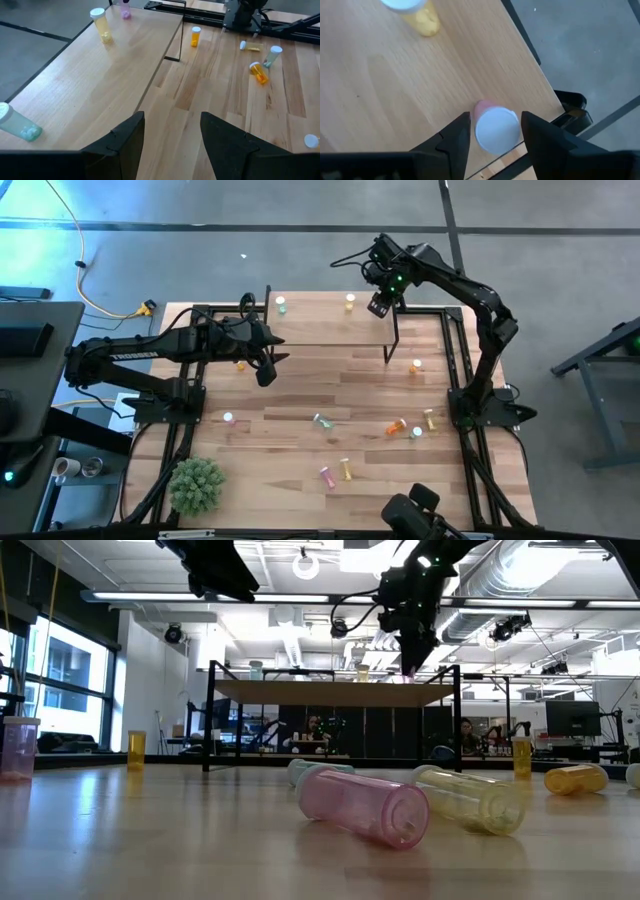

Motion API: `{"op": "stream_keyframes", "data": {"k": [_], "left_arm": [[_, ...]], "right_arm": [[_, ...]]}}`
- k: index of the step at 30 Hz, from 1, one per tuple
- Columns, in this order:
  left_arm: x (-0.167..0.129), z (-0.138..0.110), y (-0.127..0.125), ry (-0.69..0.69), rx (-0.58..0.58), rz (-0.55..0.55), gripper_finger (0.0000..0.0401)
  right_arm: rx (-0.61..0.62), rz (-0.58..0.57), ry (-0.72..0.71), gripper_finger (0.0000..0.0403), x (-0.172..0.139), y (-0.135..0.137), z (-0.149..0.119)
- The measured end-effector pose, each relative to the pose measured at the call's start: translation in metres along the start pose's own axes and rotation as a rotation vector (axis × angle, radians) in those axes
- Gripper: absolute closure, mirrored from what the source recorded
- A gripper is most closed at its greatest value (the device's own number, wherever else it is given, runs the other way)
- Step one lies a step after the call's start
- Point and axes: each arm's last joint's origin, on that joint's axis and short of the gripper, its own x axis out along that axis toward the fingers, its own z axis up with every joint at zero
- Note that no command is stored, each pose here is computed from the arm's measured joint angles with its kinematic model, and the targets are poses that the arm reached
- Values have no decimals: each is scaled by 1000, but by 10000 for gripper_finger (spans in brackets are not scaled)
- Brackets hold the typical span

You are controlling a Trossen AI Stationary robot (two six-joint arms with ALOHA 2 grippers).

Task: Pick and place medicine bottles onto shelf by color
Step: Put the top left orange pill bottle on the shelf

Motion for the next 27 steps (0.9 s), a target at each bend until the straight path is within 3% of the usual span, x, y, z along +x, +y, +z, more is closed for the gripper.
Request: {"op": "stream_keyframes", "data": {"k": [16,27], "left_arm": [[0,-1,0,11,2,4,217],[-2,-18,5,168,-76,155,217]], "right_arm": [[-32,-17,-82,235,-6,-1,6],[-58,-58,-223,235,-46,-1,-1]]}}
